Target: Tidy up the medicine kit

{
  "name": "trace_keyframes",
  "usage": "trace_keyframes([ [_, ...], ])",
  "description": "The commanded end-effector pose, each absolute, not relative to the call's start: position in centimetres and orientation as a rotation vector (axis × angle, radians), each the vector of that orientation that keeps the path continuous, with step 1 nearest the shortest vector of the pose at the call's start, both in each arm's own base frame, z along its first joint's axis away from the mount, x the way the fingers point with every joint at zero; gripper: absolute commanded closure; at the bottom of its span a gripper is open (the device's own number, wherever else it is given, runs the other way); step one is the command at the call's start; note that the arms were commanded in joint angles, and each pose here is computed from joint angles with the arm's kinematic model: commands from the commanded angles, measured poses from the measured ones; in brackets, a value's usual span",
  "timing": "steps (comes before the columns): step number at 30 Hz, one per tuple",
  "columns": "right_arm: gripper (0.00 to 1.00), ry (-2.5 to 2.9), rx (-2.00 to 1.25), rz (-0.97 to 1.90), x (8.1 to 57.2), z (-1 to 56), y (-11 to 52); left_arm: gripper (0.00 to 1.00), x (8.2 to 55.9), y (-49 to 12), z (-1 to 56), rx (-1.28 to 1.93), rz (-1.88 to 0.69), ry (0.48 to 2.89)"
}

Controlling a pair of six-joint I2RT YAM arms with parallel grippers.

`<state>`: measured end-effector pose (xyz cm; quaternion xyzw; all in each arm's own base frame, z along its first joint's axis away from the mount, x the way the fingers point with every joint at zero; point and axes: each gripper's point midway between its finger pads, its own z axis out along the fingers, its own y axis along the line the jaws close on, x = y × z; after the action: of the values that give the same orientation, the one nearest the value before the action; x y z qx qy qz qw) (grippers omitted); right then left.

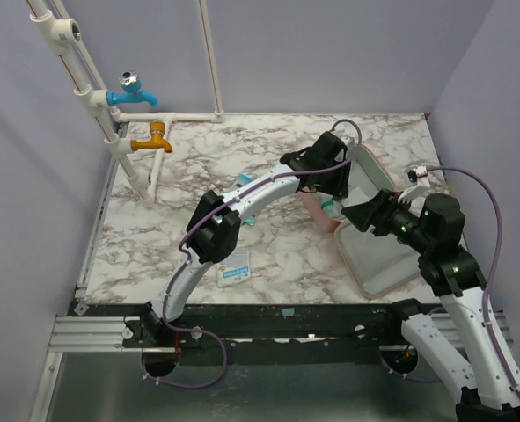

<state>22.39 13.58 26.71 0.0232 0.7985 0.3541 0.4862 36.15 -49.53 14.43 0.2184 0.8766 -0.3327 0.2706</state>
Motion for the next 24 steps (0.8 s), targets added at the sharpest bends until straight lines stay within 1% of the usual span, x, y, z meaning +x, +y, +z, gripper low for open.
trace_keyframes([
  [1,0.37,1.941,0.027,0.915,21.1,27.6,14.1,0.61,37.8,-50.5,12.9,0.503,-0.867,2.359],
  [3,0.37,1.947,0.016,0.926,20.9,27.4,14.2,0.54,38.0,-50.8,12.4,0.499,-0.868,2.356],
  [5,0.37,1.952,0.012,0.932,20.7,27.1,14.3,0.52,38.2,-51.0,12.0,0.501,-0.867,2.351],
  [8,0.36,1.956,0.005,0.932,20.5,26.7,14.3,0.44,38.3,-51.1,11.7,0.513,-0.868,2.342],
  [12,0.36,1.972,0.0,0.927,20.4,26.3,14.3,0.33,37.8,-51.8,12.5,0.584,-0.937,2.294],
  [15,0.35,1.984,-0.055,0.937,20.0,26.4,14.6,0.29,37.3,-51.7,13.9,0.613,-0.966,2.244],
  [19,0.35,1.993,-0.125,0.944,19.5,26.1,14.9,0.25,37.0,-50.2,17.4,0.603,-0.952,2.168],
  [24,0.34,2.043,-0.167,1.051,18.9,24.6,16.3,0.21,36.9,-47.3,22.0,0.552,-0.94,2.096],
])
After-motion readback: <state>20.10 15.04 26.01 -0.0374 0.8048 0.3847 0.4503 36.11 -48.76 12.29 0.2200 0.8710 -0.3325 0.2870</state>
